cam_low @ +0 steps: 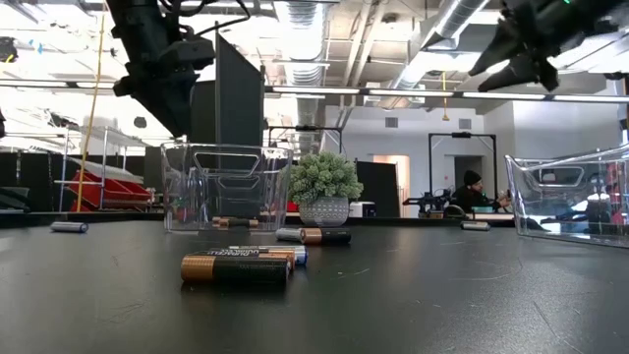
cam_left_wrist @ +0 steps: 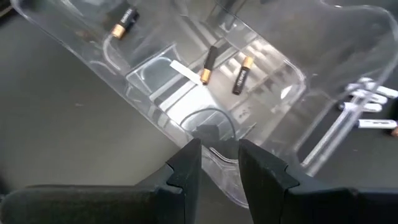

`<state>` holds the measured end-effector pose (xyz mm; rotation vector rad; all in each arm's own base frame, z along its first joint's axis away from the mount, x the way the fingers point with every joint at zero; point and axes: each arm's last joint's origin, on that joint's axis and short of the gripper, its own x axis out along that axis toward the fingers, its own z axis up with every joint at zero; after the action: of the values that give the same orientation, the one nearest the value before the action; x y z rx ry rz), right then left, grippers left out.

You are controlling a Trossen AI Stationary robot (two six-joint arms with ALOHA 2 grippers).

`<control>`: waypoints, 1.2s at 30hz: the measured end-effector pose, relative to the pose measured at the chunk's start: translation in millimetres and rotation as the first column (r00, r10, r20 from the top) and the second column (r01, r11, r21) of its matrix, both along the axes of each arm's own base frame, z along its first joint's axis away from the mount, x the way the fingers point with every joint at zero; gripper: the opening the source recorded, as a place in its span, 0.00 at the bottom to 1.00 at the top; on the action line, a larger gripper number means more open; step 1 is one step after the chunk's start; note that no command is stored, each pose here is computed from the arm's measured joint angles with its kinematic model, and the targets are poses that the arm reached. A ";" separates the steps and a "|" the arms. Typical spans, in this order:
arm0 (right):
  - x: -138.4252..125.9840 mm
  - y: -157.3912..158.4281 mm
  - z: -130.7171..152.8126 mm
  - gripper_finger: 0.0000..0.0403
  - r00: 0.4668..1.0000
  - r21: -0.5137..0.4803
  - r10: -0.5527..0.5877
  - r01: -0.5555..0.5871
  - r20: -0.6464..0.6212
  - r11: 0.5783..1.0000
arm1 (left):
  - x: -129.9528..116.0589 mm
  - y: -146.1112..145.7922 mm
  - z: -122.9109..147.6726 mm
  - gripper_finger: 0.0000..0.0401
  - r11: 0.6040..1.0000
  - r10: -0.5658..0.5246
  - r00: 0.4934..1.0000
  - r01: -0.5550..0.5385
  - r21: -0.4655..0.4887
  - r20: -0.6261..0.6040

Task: Sort batteries
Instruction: Adjust the transparent bins

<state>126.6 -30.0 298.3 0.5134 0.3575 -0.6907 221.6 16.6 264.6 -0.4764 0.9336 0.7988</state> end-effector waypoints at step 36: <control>71.1 -47.0 -28.3 0.38 0.166 0.501 0.578 -0.349 -0.799 0.792 | -74.4 41.9 -15.6 0.25 0.984 0.106 0.970 -0.071 -0.161 0.219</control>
<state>197.7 -77.0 269.9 0.0803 1.6951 -0.2306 147.2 58.5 249.0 -0.7318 0.7673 0.7393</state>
